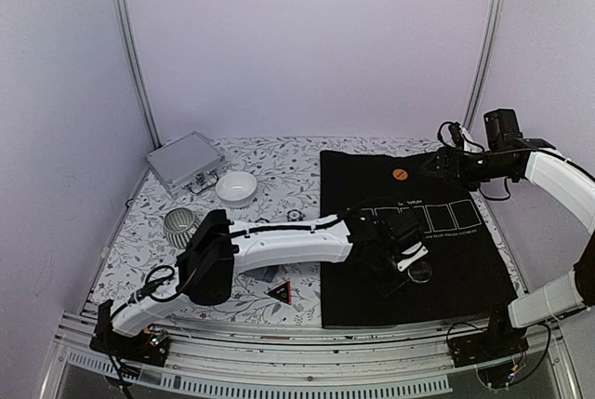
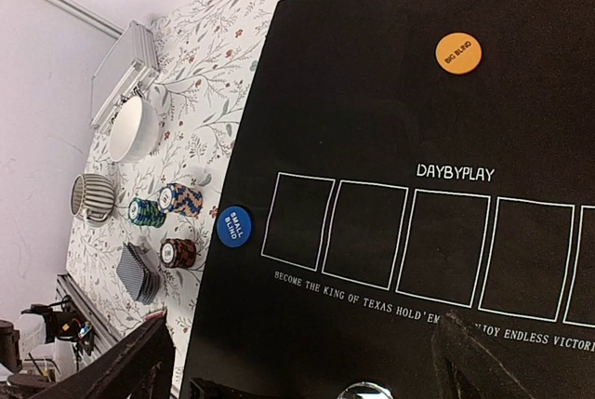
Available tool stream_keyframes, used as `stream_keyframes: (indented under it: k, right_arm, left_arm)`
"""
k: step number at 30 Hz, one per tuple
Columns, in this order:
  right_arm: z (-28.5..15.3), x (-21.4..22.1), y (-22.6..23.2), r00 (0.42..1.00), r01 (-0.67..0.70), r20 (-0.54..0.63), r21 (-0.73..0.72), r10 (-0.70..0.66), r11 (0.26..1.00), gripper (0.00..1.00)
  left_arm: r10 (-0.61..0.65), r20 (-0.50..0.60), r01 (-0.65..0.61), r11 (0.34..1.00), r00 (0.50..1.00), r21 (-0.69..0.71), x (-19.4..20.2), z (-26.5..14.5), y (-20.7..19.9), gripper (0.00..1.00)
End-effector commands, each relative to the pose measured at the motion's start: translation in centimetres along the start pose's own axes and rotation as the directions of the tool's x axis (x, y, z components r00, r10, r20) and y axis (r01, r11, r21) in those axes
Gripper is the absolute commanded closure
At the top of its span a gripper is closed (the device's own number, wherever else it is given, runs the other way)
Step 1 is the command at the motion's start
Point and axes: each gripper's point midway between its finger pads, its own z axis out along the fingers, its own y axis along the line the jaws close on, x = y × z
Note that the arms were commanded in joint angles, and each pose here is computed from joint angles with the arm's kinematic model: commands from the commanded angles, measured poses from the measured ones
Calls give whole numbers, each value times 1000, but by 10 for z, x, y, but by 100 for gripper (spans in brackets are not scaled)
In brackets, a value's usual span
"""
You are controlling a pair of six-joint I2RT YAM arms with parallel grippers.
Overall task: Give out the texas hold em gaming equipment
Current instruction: Place the pile of poker chips at the dealer area.
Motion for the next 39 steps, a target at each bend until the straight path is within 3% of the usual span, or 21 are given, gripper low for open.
stream_keyframes:
  k: [1, 9, 16, 31, 39]
  right_arm:
    - [-3, 4, 8, 1000, 24, 3, -36, -24, 999, 1]
    - [-2, 5, 9, 1000, 21, -1, -49, -21, 999, 1]
    - [2, 5, 10, 1000, 13, -14, -65, -14, 998, 1]
    - [4, 6, 12, 1000, 6, -28, -87, -8, 996, 1]
    - [7, 7, 12, 999, -2, -37, -93, -2, 996, 1]
  left_arm:
    - [-21, -26, 20, 999, 999, -27, 6, -1, -11, 100]
    - [-28, -66, 22, 996, 997, -88, 23, 20, 2, 100]
    - [30, -62, -39, 987, 998, -154, 23, 23, 3, 71]
    - [71, -65, -79, 987, 995, -142, 23, 24, -1, 46]
    - [68, 58, -59, 989, 996, -133, -12, -5, -3, 35]
